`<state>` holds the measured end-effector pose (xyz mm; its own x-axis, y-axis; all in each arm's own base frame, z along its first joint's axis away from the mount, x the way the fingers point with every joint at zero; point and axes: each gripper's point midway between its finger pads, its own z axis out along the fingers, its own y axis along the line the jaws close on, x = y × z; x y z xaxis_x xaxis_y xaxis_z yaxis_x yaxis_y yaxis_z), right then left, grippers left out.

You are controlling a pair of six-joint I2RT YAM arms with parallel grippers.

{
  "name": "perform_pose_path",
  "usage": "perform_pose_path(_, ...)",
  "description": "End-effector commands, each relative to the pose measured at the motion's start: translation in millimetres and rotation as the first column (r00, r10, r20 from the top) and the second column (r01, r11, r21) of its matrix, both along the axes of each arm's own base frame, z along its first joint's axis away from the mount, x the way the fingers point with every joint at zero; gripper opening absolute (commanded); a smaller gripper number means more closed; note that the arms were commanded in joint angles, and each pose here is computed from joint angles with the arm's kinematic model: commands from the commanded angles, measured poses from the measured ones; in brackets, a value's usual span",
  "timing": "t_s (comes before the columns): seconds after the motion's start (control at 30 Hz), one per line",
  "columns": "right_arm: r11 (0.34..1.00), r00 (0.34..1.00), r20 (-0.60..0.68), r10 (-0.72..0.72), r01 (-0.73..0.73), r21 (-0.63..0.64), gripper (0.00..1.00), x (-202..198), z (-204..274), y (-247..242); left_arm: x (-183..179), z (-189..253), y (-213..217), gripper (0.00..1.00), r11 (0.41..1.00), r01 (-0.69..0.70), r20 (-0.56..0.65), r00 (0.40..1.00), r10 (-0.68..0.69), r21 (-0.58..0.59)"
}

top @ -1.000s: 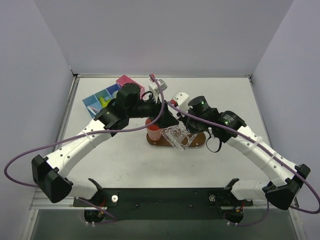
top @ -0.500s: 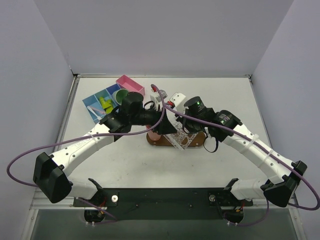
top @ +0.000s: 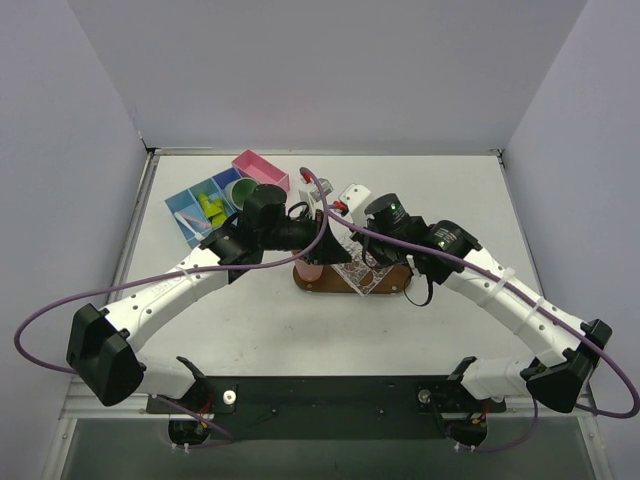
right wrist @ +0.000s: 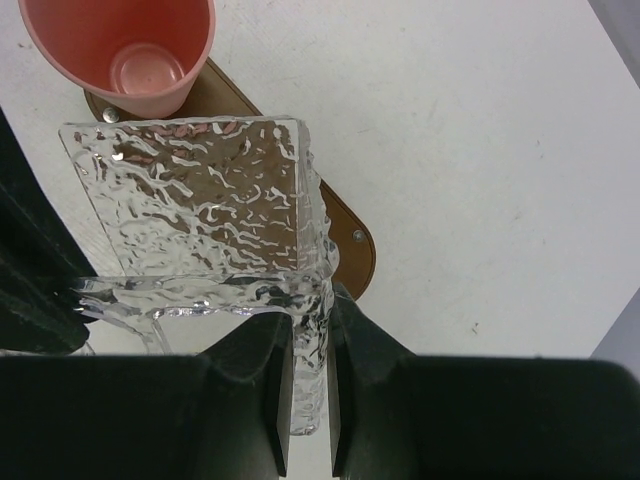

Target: Prepare toiletry sets of a toothbrush and toothpaste on the tray

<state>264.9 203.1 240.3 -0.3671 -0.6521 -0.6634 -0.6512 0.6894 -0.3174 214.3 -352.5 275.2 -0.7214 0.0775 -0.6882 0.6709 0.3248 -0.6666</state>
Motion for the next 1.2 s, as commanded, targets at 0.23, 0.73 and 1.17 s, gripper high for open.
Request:
perform_pose_path(0.23, 0.994, 0.994, 0.081, -0.08, 0.073, 0.083, 0.36, 7.3, 21.9, 0.4, 10.6, 20.2, -8.0, 0.0, 0.994, -0.059, 0.033, 0.998, 0.062, -0.091)
perform_pose_path(0.73, 0.746, 0.864, -0.05, -0.501, 0.46, 0.481, 0.62, 14.2, 38.5, -82.3, 44.7, 50.5, -10.2, 0.0, 0.907, -0.265, 0.088, 0.947, 0.309, -0.327)
perform_pose_path(1.17, 0.58, 0.832, -0.26, -0.49, 0.534, 0.616, 0.56, 23.4, 19.0, -66.6, 41.7, 42.3, -6.3, 0.0, 0.833, -0.362, 0.053, 0.906, 0.42, -0.418)
